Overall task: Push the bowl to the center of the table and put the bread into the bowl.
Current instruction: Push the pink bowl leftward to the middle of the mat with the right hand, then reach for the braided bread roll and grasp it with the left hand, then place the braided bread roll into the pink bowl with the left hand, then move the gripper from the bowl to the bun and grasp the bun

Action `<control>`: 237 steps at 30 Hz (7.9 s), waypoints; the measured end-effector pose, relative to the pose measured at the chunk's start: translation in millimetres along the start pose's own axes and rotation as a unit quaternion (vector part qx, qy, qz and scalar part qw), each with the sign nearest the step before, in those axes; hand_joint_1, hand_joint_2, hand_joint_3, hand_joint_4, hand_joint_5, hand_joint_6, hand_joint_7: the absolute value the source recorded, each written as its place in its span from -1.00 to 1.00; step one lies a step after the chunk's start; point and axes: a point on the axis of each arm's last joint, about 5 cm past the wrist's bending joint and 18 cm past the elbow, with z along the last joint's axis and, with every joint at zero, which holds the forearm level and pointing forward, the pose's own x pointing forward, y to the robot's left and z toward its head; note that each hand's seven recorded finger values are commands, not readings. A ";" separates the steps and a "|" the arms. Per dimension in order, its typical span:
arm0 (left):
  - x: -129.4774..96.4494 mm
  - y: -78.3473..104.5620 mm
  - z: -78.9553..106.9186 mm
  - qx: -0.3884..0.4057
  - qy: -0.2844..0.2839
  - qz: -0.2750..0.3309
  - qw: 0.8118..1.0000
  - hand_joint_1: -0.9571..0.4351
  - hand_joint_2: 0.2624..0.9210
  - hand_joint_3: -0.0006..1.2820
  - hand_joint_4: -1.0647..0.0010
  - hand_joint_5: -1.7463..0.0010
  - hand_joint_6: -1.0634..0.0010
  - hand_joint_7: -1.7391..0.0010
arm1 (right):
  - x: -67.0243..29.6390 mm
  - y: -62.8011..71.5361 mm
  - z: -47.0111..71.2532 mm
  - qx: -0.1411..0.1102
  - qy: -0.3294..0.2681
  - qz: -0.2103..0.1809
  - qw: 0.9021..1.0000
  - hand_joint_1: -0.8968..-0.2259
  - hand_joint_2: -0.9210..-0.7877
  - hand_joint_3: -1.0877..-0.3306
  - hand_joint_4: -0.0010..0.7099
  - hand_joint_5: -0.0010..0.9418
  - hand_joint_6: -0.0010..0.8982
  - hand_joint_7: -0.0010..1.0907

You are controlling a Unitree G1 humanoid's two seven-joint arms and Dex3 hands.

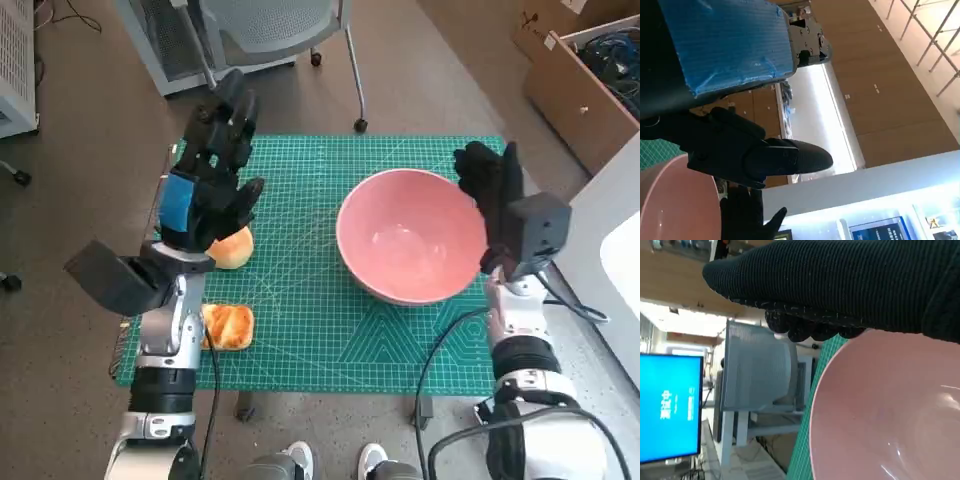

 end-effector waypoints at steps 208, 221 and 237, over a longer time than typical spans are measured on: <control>74.1 -80.4 20.5 0.419 0.183 -0.277 0.845 0.20 0.73 -0.92 0.48 0.72 0.62 0.49 | -15.8 -5.3 55.3 0.028 -0.332 0.105 0.937 -0.29 -1.00 -0.18 -0.40 -1.00 -0.45 -0.71; 65.0 -73.6 16.2 0.430 0.133 -0.251 0.857 -0.52 0.73 -0.96 0.99 1.00 0.85 0.76 | -21.1 -12.6 58.9 -0.009 -0.333 0.085 0.939 -0.28 -1.00 -0.25 -0.43 -1.00 -0.47 -0.71; 43.6 -11.7 61.0 0.466 0.071 -0.187 0.862 -0.76 0.74 -0.99 1.00 1.00 0.83 0.81 | -23.0 -11.0 56.2 -0.012 -0.326 0.086 0.941 -0.29 -1.00 -0.26 -0.43 -1.00 -0.50 -0.71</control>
